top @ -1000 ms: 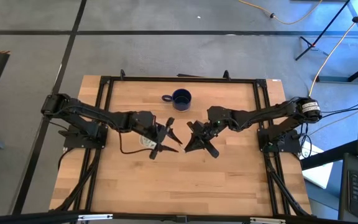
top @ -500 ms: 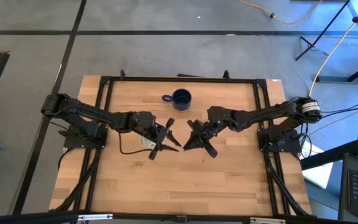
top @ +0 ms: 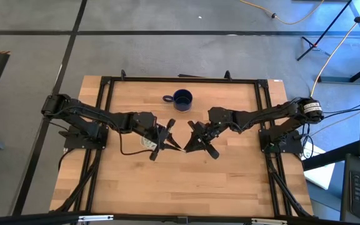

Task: Pick and place Stevia / Truvia into bins
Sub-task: Put the green stevia packet into the transparent container, then return to Home Position

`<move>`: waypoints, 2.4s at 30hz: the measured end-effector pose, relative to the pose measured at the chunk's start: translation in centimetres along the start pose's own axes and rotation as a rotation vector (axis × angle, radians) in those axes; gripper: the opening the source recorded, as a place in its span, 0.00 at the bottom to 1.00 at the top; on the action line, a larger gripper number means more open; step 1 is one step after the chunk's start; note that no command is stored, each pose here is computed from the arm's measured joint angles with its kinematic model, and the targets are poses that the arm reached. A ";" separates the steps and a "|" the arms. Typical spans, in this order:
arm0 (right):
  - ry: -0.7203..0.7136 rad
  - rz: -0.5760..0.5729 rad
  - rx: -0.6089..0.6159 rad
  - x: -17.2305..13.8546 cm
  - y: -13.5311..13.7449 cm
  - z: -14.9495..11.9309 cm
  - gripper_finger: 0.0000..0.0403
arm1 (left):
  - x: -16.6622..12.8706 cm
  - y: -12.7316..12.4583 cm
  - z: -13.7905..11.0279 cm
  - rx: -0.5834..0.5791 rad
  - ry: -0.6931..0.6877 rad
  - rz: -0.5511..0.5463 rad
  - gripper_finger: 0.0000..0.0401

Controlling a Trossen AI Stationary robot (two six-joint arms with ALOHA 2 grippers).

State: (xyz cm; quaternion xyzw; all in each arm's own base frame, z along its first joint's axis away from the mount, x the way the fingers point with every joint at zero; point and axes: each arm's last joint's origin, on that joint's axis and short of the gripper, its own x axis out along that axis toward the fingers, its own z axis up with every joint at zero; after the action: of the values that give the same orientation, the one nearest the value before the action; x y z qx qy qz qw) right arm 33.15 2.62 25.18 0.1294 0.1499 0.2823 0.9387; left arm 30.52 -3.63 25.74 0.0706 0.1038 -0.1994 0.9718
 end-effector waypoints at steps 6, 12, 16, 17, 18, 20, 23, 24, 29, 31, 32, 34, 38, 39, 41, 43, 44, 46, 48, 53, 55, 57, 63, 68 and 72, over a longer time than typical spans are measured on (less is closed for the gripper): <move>0.101 -0.039 0.089 -0.7 -0.3 -0.8 0.31 | -1.0 -0.2 -0.8 -0.081 0.147 0.017 0.05; 0.207 -0.094 0.195 -1.6 -1.0 -1.8 0.38 | -4.5 0.0 -3.3 -0.378 0.521 0.139 0.02; 0.216 -0.124 0.192 -1.7 -1.2 -1.9 0.39 | -6.6 0.2 -5.4 -0.573 0.787 0.230 0.04; 0.215 -0.137 0.190 -1.7 -1.2 -1.9 0.39 | -6.9 0.4 -5.8 -0.600 0.827 0.267 0.05; 0.214 -0.142 0.190 -1.7 -1.2 -1.9 0.39 | -7.0 0.6 -6.1 -0.622 0.852 0.295 0.05; 0.214 -0.143 0.188 -1.7 -1.2 -1.9 0.39 | -7.3 1.1 -6.6 -0.661 0.887 0.313 0.05; 0.225 -0.142 0.174 -1.7 -1.2 -2.0 0.39 | -7.0 1.8 -7.1 -0.667 0.880 0.269 0.04; 0.226 -0.142 0.172 -1.7 -1.2 -2.0 0.39 | -6.9 2.0 -7.4 -0.670 0.889 0.257 0.04; 0.227 -0.142 0.172 -1.7 -1.2 -2.0 0.39 | -6.3 2.4 -8.8 -0.701 0.952 0.221 0.05; 0.229 -0.143 0.173 -1.7 -1.2 -2.1 0.39 | -6.2 2.5 -9.1 -0.704 0.967 0.219 0.08; 0.229 -0.143 0.173 -1.7 -1.2 -2.1 0.39 | -6.1 2.6 -9.3 -0.696 0.973 0.217 0.09; 0.234 -0.144 0.177 -1.7 -1.2 -2.1 0.39 | -6.1 2.6 -9.4 -0.669 0.985 0.224 0.12; 0.235 -0.144 0.177 -1.7 -1.2 -2.1 0.39 | -6.2 3.0 -8.8 -0.619 1.004 0.267 0.19; 0.236 -0.144 0.178 -1.7 -1.2 -2.1 0.39 | -6.4 3.1 -8.4 -0.604 1.019 0.299 0.20; 0.238 -0.145 0.179 -1.8 -1.2 -2.2 0.39 | -6.8 3.5 -7.5 -0.560 1.044 0.374 0.22; 0.240 -0.145 0.181 -1.8 -1.2 -2.2 0.39 | -7.1 3.8 -6.5 -0.515 1.038 0.435 0.23; 0.242 -0.146 0.182 -1.8 -1.2 -2.2 0.39 | -7.1 3.9 -6.0 -0.500 1.013 0.452 0.24; 0.248 -0.147 0.185 -1.8 -1.2 -2.3 0.39 | -6.9 4.1 -5.6 -0.457 0.970 0.440 0.24; 0.255 -0.148 0.185 -1.8 -1.2 -2.3 0.39 | -6.7 3.9 -5.5 -0.405 0.959 0.409 0.23; 0.265 -0.164 0.169 -1.8 -1.3 -2.4 0.39 | -6.1 3.8 -6.5 -0.381 0.967 0.401 0.21; 0.270 -0.169 0.170 -1.8 -1.3 -2.5 0.39 | -6.2 3.7 -7.2 -0.386 0.993 0.397 0.21; 0.276 -0.183 0.172 -1.9 -1.3 -2.6 0.39 | -6.1 3.6 -7.7 -0.390 1.014 0.393 0.20; 0.275 -0.191 0.169 -1.9 -1.3 -2.6 0.39 | -5.5 3.7 -9.0 -0.387 1.060 0.403 0.20; 0.277 -0.191 0.171 -1.9 -1.3 -2.6 0.39 | -4.3 4.0 -10.9 -0.390 1.127 0.391 0.20; 0.282 -0.192 0.175 -1.9 -1.3 -2.7 0.39 | -3.7 4.0 -12.2 -0.394 1.184 0.373 0.20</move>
State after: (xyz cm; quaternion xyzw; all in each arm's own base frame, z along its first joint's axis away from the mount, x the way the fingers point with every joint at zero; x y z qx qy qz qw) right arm 31.36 0.89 22.69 0.1547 0.3157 0.1925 0.9161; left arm 26.65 3.59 15.20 0.0060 0.6421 0.0681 0.7635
